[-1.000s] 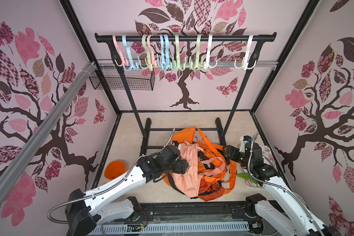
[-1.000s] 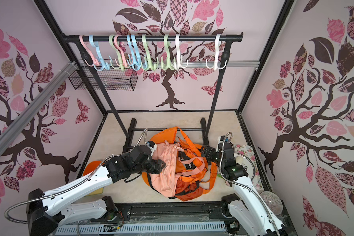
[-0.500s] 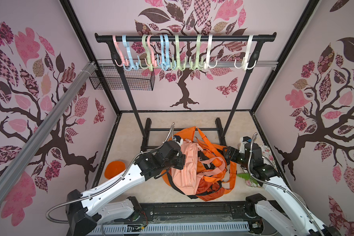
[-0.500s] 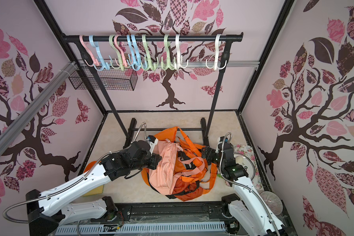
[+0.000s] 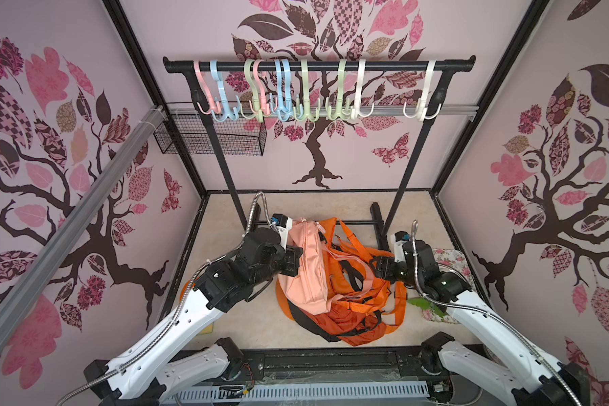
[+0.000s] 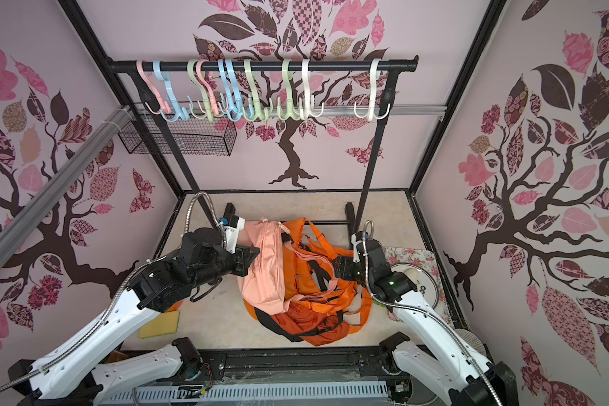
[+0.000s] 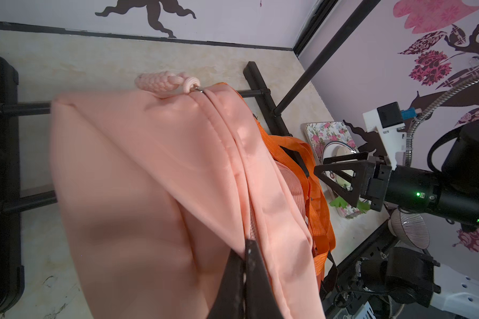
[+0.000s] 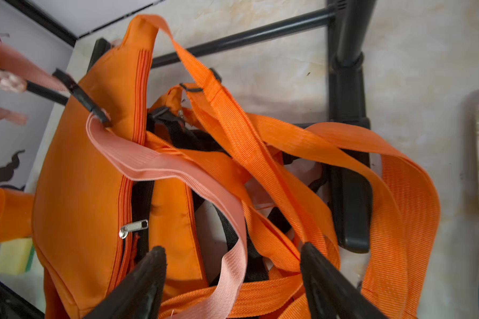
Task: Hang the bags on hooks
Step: Pick up the bag from the bag.
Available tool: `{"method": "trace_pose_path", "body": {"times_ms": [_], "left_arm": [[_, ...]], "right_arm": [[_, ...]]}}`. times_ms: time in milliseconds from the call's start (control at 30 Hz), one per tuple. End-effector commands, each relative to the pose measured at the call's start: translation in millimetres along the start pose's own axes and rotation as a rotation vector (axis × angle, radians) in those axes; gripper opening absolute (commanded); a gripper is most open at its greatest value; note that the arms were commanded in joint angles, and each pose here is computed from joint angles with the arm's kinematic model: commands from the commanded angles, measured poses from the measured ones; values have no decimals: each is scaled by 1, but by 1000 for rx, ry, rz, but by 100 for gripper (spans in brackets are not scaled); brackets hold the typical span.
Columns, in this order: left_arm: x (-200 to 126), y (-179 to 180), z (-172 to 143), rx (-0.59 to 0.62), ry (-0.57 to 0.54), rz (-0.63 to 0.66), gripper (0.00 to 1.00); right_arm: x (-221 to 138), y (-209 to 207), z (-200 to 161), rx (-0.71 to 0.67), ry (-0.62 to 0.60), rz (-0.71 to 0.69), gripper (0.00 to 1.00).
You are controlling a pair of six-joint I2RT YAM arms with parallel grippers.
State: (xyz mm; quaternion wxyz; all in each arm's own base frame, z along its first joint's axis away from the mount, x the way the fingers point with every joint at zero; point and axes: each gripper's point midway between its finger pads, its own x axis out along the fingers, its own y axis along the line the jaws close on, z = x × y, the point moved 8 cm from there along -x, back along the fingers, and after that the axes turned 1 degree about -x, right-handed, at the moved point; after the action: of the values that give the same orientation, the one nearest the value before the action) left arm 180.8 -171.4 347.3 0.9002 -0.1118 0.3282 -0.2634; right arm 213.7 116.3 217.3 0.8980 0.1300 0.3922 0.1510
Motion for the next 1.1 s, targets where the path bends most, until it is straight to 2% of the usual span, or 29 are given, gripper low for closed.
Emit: {"method": "trace_pose_path", "body": {"times_ms": [0, 167, 367, 800, 967, 1067], "left_arm": [[-1, 2, -1, 16, -14, -1, 0], [-5, 5, -3, 14, -25, 2, 0], [-5, 8, -8, 8, -27, 0, 0], [-14, 12, -17, -1, -67, -32, 0], [-14, 14, -22, -10, -68, -41, 0], [-14, 14, -24, -13, -78, -56, 0]], "right_arm": [[7, 5, -1, -79, 44, -88, 71], [23, 0, -4, -84, 84, -146, 65], [34, 6, -10, -100, 126, -67, 64], [58, 4, -21, -83, 172, -57, 48], [67, 3, -23, -77, 196, -66, 34], [68, 2, -18, -67, 185, -103, 11]]}}
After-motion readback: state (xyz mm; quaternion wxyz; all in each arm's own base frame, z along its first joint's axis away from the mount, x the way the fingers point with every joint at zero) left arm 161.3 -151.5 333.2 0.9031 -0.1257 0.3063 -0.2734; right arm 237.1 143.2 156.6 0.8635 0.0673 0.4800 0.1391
